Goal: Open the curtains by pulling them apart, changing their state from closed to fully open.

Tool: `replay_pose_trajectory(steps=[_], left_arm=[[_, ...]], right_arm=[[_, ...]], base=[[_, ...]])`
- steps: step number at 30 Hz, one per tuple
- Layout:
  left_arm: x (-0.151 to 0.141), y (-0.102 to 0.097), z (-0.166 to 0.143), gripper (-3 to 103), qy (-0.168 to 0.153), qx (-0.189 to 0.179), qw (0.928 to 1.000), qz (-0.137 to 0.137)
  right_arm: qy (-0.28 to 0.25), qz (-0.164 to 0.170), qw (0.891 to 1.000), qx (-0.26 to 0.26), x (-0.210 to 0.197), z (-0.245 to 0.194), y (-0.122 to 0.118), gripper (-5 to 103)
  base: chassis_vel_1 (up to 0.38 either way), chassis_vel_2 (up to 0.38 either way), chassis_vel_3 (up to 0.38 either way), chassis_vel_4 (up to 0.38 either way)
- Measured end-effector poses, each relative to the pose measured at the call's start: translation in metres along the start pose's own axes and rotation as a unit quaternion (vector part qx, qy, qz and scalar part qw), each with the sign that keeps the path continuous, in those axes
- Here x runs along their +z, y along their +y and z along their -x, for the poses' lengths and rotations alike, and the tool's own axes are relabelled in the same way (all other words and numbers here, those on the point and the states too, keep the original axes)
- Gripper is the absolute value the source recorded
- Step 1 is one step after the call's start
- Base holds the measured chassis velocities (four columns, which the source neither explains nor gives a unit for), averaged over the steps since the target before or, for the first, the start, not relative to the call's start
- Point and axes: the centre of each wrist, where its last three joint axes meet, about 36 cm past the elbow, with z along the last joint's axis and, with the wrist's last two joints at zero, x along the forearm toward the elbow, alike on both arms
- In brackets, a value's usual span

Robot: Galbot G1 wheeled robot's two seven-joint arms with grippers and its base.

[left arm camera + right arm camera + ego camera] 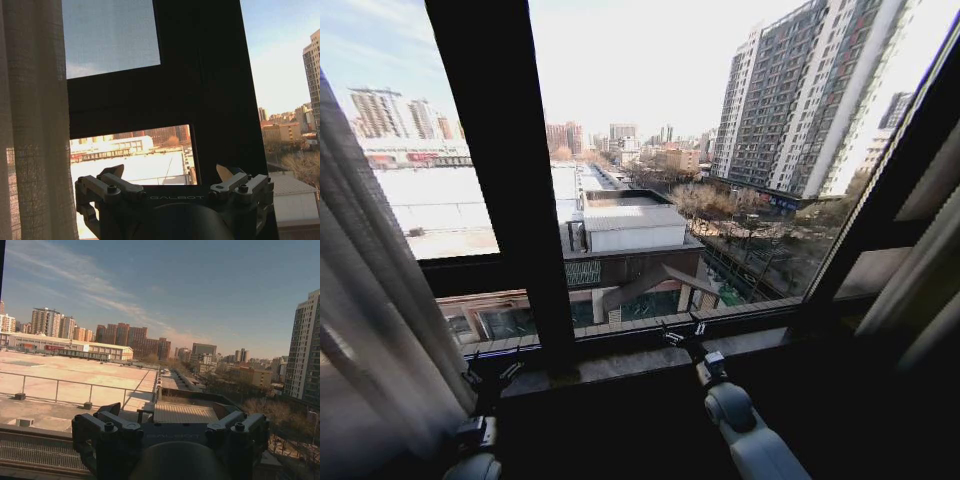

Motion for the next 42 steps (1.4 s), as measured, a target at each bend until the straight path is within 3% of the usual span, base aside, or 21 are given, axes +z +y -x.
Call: replay_pose_trajectory(steps=[16, 26, 28, 37, 42], left_arm=[[-0.002, 0.011, -0.007, 100, 0.0, -0.02, 0.9998, 0.008], [-0.022, 0.027, -0.014, 100, -0.003, -0.07, 0.9975, 0.012], [-0.021, 0.037, -0.004, 100, -0.007, -0.081, 0.9966, 0.014], [-0.023, 0.05, 0.033, 100, -0.028, -0.085, 0.9959, 0.013], [-0.024, 0.047, 0.04, 100, -0.028, -0.078, 0.9965, 0.01]], right_arm=[[0.0, 0.0, 1.0, 0.0, 0.0, 0.0, 0.0, 100], [0.0, 0.0, 1.0, 0.0, 0.0, 0.0, 0.0, 100], [0.0, 0.0, 1.0, 0.0, 0.0, 0.0, 0.0, 100], [0.0, 0.0, 1.0, 0.0, 0.0, 0.0, 0.0, 100], [0.0, 0.0, 1.0, 0.0, 0.0, 0.0, 0.0, 100]], base=[[0.1, 0.06, -0.119, -0.057], [0.005, 0.004, -0.008, -0.003], [0.0, 0.0, 0.0, 0.0], [0.0, 0.0, 0.0, 0.0], [0.0, 0.0, 0.0, 0.0]])
